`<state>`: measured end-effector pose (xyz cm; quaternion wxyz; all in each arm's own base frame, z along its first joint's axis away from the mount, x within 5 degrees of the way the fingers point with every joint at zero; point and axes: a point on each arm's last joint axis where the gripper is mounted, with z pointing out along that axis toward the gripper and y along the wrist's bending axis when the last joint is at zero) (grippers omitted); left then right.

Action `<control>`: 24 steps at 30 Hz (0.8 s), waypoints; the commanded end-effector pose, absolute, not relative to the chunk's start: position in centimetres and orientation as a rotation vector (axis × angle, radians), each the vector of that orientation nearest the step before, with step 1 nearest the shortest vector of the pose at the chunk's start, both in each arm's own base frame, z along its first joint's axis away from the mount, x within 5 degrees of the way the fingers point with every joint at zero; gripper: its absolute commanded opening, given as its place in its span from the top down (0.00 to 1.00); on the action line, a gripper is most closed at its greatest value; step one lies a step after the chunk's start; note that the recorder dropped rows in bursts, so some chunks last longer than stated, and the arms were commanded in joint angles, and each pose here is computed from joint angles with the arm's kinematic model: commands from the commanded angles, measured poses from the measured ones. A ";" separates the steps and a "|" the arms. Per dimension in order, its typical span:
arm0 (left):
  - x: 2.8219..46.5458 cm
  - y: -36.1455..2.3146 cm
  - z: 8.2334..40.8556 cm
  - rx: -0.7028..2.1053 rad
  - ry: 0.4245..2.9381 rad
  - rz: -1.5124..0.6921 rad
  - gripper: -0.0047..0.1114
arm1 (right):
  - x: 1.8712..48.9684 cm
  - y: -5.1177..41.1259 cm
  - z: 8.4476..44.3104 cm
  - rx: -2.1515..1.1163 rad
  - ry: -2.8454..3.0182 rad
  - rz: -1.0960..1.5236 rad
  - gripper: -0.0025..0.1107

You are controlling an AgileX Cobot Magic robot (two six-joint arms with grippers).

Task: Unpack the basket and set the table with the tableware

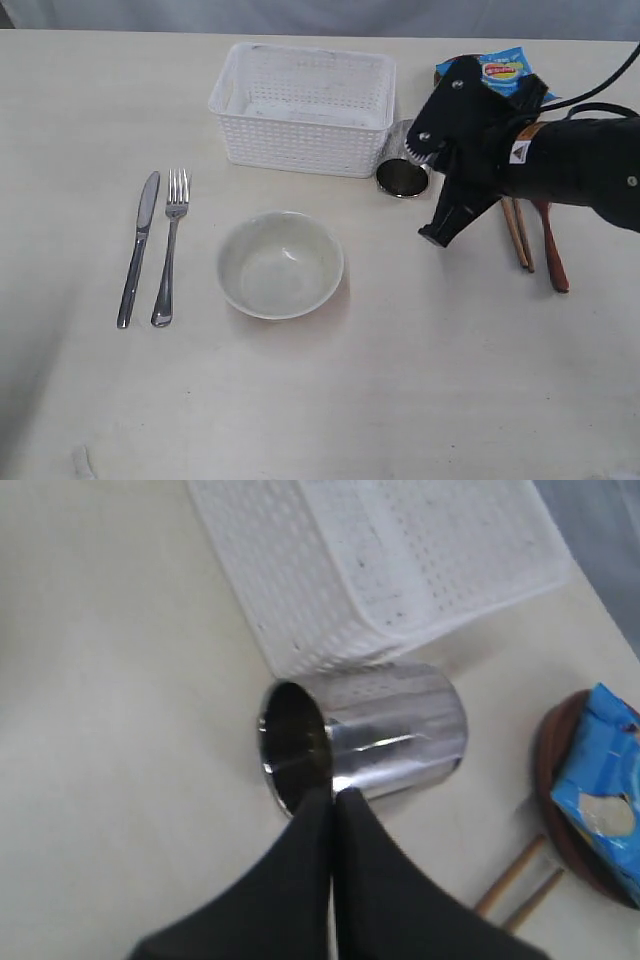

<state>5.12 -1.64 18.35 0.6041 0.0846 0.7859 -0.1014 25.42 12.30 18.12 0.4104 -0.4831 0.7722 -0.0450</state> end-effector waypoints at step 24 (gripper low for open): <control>5.1 -1.7 18.3 0.201 1.817 -0.237 0.96 | 25.7 11.9 18.3 -1.134 1.971 -0.097 0.98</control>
